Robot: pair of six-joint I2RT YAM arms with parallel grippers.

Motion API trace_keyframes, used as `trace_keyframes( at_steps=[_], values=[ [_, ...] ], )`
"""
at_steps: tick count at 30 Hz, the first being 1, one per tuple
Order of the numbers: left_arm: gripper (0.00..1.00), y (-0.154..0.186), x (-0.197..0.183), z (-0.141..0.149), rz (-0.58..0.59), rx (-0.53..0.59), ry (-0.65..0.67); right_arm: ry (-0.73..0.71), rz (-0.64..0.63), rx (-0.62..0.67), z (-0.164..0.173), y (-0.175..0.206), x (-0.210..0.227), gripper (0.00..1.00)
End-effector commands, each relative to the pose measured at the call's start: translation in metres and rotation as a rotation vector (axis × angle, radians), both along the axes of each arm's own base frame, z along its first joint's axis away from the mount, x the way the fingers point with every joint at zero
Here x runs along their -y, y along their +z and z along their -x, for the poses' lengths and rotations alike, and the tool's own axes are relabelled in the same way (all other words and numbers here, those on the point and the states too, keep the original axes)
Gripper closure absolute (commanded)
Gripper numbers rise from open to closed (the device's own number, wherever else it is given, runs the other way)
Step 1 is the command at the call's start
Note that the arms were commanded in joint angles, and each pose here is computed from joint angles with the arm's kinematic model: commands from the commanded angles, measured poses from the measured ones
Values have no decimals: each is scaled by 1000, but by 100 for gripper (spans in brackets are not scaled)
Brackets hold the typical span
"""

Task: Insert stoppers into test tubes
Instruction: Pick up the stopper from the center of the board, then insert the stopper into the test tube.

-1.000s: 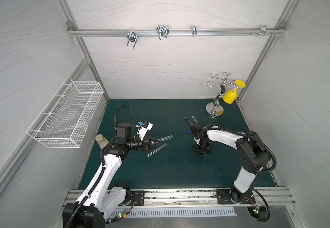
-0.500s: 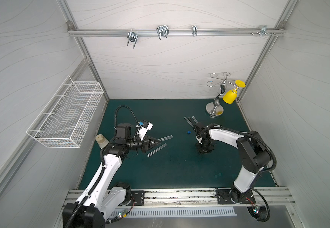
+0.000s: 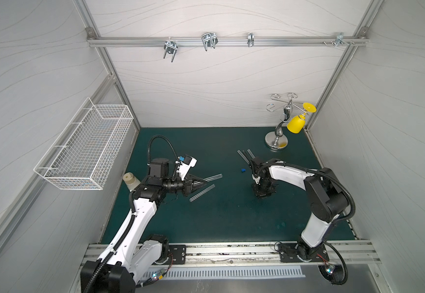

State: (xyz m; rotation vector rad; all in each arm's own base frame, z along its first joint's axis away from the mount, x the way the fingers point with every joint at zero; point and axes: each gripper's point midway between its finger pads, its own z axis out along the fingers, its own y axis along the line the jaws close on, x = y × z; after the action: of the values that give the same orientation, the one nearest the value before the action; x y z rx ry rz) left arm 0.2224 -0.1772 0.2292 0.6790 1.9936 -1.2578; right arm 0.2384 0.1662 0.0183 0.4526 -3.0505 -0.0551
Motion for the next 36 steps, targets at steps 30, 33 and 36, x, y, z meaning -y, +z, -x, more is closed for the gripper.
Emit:
trace_keyframes(
  at_steps=[30, 33, 36],
  values=[
    [99, 20, 17, 15, 12, 58, -134, 820, -367, 658, 19, 179, -73, 84],
    [99, 21, 20, 19, 17, 52, -159, 938, -396, 748, 29, 191, -80, 85],
    [99, 24, 22, 22, 25, 52, -176, 1030, -431, 794, 38, 199, -85, 85]
  ],
)
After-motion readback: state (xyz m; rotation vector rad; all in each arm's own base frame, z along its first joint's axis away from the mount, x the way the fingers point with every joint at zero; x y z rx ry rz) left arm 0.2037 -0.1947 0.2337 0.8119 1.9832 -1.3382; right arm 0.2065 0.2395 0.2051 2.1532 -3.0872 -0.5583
